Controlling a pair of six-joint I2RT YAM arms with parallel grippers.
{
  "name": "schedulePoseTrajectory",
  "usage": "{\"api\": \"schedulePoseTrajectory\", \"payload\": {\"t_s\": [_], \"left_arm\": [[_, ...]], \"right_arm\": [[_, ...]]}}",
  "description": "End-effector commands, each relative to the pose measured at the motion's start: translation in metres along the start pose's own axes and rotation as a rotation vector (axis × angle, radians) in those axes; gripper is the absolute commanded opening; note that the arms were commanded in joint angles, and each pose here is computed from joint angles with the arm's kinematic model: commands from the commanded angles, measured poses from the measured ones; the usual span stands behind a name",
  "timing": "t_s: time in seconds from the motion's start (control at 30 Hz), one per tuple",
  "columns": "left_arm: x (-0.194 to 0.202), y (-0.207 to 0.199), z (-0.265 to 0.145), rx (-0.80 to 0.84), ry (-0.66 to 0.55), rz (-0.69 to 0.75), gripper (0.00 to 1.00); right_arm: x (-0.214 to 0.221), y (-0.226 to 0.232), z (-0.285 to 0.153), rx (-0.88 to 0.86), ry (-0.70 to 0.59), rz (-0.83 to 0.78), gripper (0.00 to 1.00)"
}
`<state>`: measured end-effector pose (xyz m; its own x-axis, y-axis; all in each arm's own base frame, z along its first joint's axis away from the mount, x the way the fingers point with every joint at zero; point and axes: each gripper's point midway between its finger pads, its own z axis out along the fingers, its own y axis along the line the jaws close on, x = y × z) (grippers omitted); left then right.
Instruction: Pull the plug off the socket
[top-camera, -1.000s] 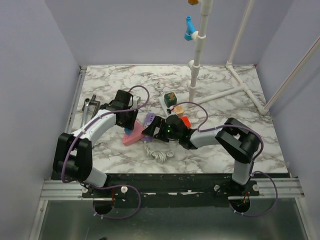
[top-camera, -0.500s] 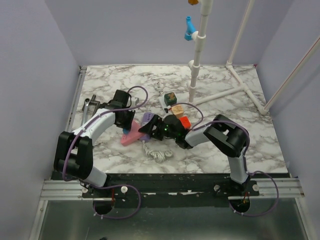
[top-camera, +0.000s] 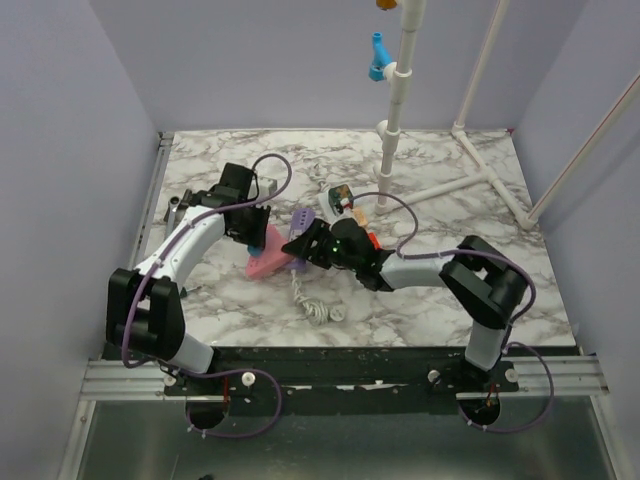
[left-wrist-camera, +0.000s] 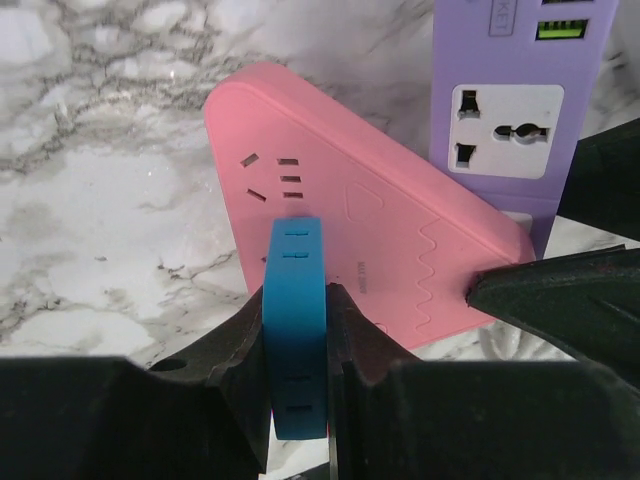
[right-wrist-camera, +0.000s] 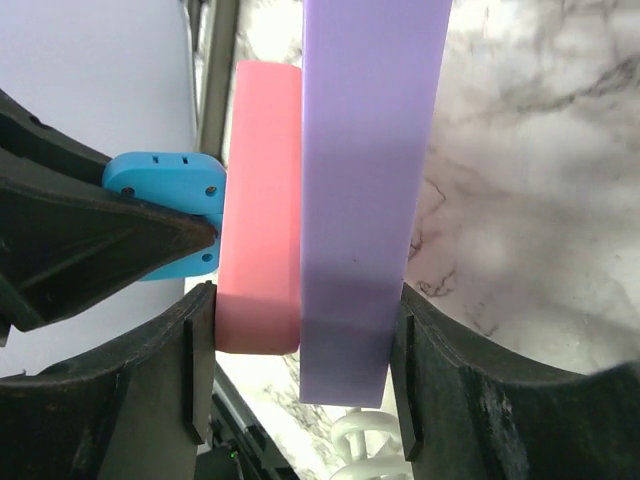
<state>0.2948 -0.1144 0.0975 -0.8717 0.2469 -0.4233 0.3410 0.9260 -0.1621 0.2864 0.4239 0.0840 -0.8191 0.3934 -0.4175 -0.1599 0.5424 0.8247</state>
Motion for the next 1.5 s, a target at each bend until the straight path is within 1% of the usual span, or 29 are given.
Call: {"api": "schedulePoseTrajectory", "payload": {"t_s": [0.0,0.07,0.13,0.27,0.3,0.37,0.53,0.57,0.7,0.8,0.93,1.03,1.17,1.33,1.47], "left_arm": [[-0.034,-0.051,-0.05,0.234,-0.112,0.032,0.18],[-0.035,-0.054,-0.054,0.249,-0.112,0.033,0.18],[-0.033,-0.057,-0.053,0.271,-0.104,0.035,0.15],[-0.031,-0.063,-0.062,0.34,-0.114,0.034,0.05],[-0.032,-0.063,-0.065,0.351,-0.123,0.033,0.01],[-0.033,-0.063,-0.072,0.367,-0.142,0.038,0.0],[-0.033,-0.06,-0.083,0.333,-0.165,0.049,0.0],[-0.032,-0.058,-0.084,0.325,-0.169,0.073,0.0],[-0.031,-0.055,-0.084,0.304,-0.17,0.076,0.0],[-0.029,-0.053,-0.083,0.298,-0.162,0.074,0.0],[-0.028,-0.052,-0.085,0.287,-0.167,0.08,0.0],[-0.029,-0.043,-0.081,0.236,-0.168,0.084,0.0],[-0.039,-0.011,-0.066,0.086,-0.17,0.073,0.0],[-0.06,0.019,-0.038,-0.009,-0.161,0.046,0.0],[-0.072,0.038,-0.015,-0.058,-0.144,0.026,0.07]], "right_arm": [[-0.03,0.017,-0.023,0.062,-0.135,-0.152,0.0],[-0.036,0.016,-0.031,0.095,-0.161,-0.164,0.01],[-0.041,0.009,-0.039,0.138,-0.181,-0.166,0.01],[-0.047,-0.006,-0.05,0.22,-0.211,-0.187,0.01],[-0.047,-0.014,-0.052,0.255,-0.216,-0.192,0.01],[-0.048,-0.028,-0.056,0.317,-0.224,-0.203,0.01],[-0.052,-0.049,-0.065,0.456,-0.272,-0.231,0.01],[-0.051,-0.051,-0.065,0.479,-0.272,-0.242,0.01],[-0.045,-0.059,-0.065,0.589,-0.277,-0.304,0.01],[-0.04,-0.067,-0.064,0.662,-0.272,-0.302,0.01],[-0.036,-0.068,-0.062,0.655,-0.258,-0.285,0.01],[-0.037,-0.064,-0.065,0.635,-0.262,-0.276,0.01],[-0.035,-0.058,-0.073,0.582,-0.255,-0.273,0.01],[-0.022,-0.05,-0.081,0.477,-0.2,-0.262,0.01],[-0.019,-0.044,-0.088,0.432,-0.186,-0.268,0.01]]}}
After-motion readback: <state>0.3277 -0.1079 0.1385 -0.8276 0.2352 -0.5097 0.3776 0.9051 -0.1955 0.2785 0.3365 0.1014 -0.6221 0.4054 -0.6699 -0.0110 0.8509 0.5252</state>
